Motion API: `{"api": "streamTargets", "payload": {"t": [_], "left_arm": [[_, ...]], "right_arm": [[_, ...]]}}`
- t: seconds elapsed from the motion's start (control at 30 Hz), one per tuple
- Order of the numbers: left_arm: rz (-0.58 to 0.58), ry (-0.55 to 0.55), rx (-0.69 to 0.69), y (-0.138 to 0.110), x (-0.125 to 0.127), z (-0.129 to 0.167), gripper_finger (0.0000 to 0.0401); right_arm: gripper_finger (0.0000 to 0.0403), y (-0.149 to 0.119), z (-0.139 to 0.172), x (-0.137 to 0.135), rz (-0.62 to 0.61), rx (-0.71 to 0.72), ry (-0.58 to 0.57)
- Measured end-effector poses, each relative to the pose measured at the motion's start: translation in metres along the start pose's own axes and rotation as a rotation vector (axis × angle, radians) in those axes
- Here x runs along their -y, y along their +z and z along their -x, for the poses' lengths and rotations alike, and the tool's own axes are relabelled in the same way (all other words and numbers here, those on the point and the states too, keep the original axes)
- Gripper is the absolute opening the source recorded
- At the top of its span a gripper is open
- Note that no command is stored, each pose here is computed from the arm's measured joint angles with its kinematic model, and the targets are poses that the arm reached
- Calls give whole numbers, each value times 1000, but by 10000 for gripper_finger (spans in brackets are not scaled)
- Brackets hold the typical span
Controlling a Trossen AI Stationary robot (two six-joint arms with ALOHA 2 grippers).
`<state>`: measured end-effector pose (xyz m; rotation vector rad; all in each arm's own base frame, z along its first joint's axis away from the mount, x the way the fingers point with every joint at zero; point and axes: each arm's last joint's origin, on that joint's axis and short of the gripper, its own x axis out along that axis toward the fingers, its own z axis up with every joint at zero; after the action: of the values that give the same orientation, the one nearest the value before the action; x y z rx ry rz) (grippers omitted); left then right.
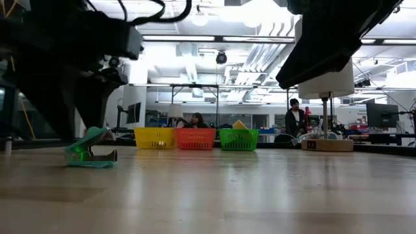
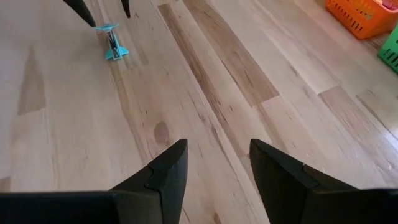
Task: Pick and place Stapler, Stapler remover, tape
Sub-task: Put the light blue staple remover into the yellow basket
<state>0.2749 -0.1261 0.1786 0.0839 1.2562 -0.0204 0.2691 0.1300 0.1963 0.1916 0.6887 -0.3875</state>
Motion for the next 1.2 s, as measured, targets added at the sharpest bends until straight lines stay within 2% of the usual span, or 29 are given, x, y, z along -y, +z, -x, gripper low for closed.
{"api": "streamTargets", "payload": {"t": [0.43, 0.83, 0.97, 1.2], "left_arm": [[17, -24, 70, -2, 2, -16, 218], [36, 28, 91, -2, 0, -17, 215], [38, 27, 93, -2, 0, -17, 190], [41, 18, 114, 0, 1, -16, 122]], "right_arm": [[165, 2, 0, -2, 17, 17, 20], [165, 2, 0, -2, 15, 16, 25], [165, 3, 0, -2, 11, 17, 27], [165, 3, 0, -3, 8, 18, 30]]}}
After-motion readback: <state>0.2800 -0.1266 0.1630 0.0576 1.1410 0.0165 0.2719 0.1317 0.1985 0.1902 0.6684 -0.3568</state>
